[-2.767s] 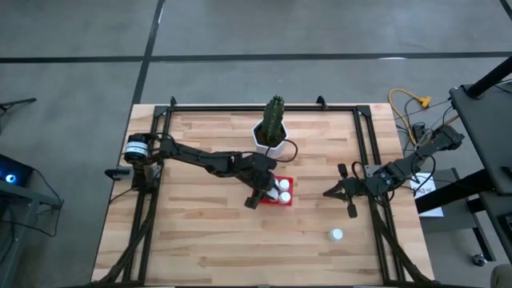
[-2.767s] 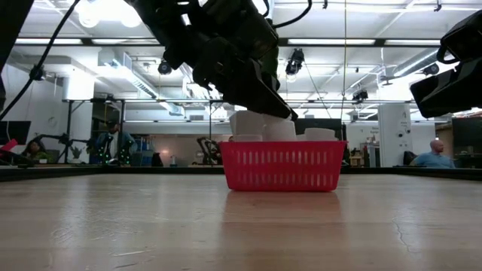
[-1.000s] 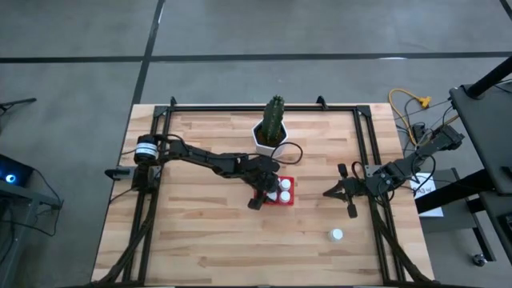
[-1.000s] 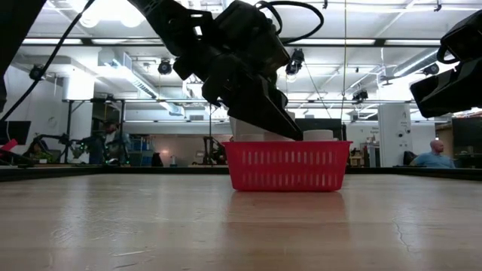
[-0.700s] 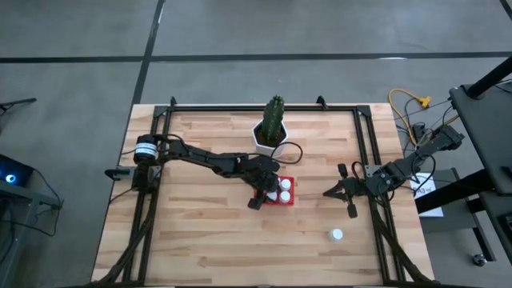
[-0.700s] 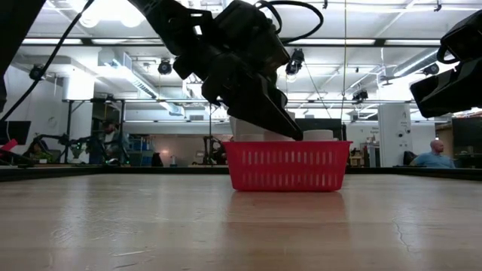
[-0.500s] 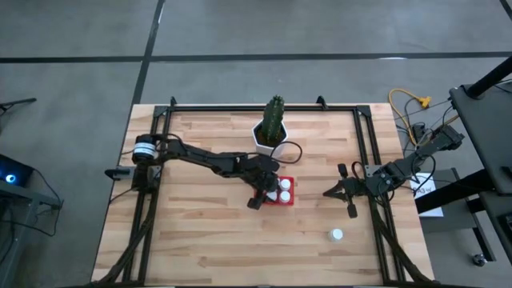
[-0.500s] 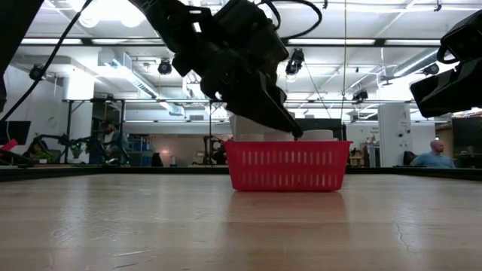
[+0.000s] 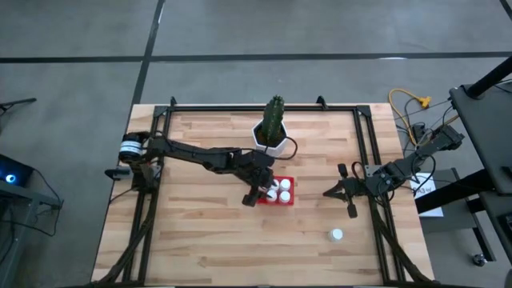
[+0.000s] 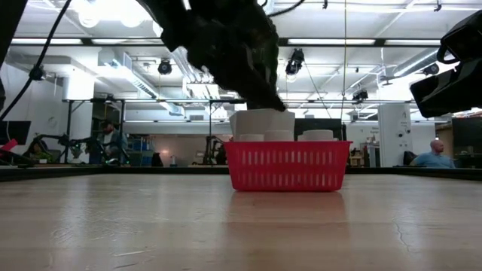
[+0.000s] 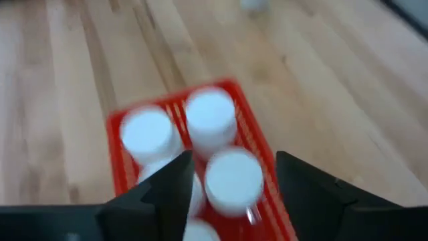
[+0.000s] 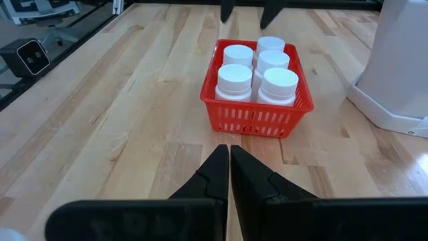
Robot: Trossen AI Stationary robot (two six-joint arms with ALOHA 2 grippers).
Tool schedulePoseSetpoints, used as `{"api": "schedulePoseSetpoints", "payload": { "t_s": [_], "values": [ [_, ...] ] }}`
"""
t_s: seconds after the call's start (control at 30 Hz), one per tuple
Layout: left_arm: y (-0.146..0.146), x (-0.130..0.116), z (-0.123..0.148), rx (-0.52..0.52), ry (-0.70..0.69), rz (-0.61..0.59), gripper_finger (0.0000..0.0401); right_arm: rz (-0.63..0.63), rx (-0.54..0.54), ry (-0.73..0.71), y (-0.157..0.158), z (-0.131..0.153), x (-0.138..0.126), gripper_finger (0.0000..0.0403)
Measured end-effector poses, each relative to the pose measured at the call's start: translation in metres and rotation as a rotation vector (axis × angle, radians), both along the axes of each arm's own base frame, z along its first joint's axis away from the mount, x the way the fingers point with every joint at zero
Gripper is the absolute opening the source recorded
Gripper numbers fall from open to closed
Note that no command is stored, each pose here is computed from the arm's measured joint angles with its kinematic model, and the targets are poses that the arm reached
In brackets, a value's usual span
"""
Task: Pick and place pill bottles into a basket
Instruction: Put the left white pill bottle into the red bin
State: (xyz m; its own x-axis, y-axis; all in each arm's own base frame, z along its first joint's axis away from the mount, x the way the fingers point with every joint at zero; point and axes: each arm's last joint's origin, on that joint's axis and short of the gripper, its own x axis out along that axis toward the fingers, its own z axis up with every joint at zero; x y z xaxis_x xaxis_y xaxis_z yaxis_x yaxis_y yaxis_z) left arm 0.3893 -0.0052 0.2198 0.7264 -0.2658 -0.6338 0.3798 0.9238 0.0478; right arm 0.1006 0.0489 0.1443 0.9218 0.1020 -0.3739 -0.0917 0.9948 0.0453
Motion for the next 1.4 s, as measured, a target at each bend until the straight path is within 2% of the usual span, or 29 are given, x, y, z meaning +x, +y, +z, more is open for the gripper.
{"api": "schedulePoseSetpoints", "payload": {
  "t_s": [0.33, 0.47, 0.73, 1.27, 1.4],
  "values": [
    [0.000, -0.006, -0.003, 0.002, 0.076, 0.001, 0.0048, -0.001, 0.003, -0.001, 0.000, 0.000, 0.000, 0.0009],
    [0.000, -0.008, -0.005, 0.002, 0.098, 0.001, 0.0006, -0.001, 0.003, -0.001, 0.000, 0.000, 0.000, 0.0009],
    [0.000, -0.013, -0.010, 0.003, 0.171, 0.002, 0.0002, -0.001, 0.003, -0.001, 0.000, 0.000, 0.000, 0.0009],
    [-0.007, -0.014, -0.013, 0.016, 0.191, -0.004, 0.0001, 0.000, 0.001, -0.001, 0.000, 0.000, 0.000, 0.0009],
    [-0.008, -0.012, -0.021, 0.017, 0.211, -0.006, 0.0001, 0.000, 0.001, -0.001, 0.000, 0.000, 0.000, 0.0009]
  ]
}}
